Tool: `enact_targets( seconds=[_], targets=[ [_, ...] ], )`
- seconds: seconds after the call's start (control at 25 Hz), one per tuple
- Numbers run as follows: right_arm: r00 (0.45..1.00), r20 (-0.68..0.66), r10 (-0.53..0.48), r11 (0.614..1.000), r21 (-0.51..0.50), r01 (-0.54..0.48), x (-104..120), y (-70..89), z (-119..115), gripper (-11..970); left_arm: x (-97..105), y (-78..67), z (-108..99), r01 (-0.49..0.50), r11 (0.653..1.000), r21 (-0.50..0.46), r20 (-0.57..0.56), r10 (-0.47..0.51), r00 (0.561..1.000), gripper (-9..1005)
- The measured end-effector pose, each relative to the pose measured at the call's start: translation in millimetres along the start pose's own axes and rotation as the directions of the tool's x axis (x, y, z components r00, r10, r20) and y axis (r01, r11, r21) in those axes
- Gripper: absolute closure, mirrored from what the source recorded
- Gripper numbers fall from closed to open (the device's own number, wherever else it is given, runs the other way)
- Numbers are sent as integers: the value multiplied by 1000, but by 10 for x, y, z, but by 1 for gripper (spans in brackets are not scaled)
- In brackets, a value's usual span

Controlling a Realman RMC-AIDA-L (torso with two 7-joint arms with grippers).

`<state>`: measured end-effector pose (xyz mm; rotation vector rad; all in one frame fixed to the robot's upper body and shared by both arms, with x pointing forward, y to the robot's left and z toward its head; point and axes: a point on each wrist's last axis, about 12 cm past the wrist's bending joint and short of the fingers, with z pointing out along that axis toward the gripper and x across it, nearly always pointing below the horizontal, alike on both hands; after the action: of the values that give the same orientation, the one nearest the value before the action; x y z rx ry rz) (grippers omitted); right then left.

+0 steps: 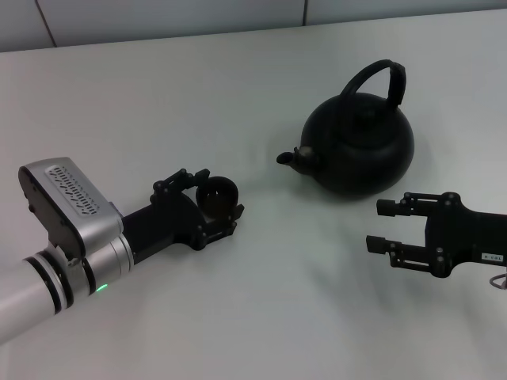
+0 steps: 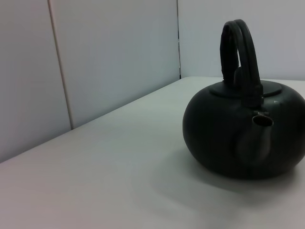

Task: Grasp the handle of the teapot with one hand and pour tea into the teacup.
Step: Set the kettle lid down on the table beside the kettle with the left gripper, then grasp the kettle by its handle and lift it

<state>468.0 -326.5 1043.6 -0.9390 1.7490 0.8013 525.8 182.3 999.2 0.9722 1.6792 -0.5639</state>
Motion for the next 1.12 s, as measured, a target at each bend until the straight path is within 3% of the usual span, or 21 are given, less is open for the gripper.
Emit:
enact_targets(
  seconds=[0.24,0.28,0.36,0.56,0.68,0.72,0.88,1.12],
  targets=[
    [1000,-5,1,1000,4,-1,6,-4,-2,352,-19,0,-91,20,1000,-12,73,-19,997,203],
    [1000,-6,1,1000,6,-1,8,-6,-2,352,-6,43,-239,29,999,-31,132,-24,991,203],
    [1000,-7,1,1000,6,-1,9,-7,-4,352,3,71,-312,34,999,-42,154,-27,988,203],
    [1000,-5,-1,1000,12,1,4,-16,-12,352,59,210,-973,86,996,-38,287,-72,955,203],
    [1000,1,0,1000,21,0,-1,-25,-20,352,89,176,-1420,109,994,-4,335,-102,937,203],
    [1000,1,0,1000,21,0,-1,-25,-20,352,89,176,-1420,109,994,-4,335,-102,937,203],
    [1000,13,0,999,43,-1,-13,-46,-46,352,155,129,-1805,116,993,20,312,-116,943,203],
    [1000,19,1,999,44,-1,-13,-44,-33,352,175,121,-1833,106,994,42,283,-113,952,203]
  ],
)
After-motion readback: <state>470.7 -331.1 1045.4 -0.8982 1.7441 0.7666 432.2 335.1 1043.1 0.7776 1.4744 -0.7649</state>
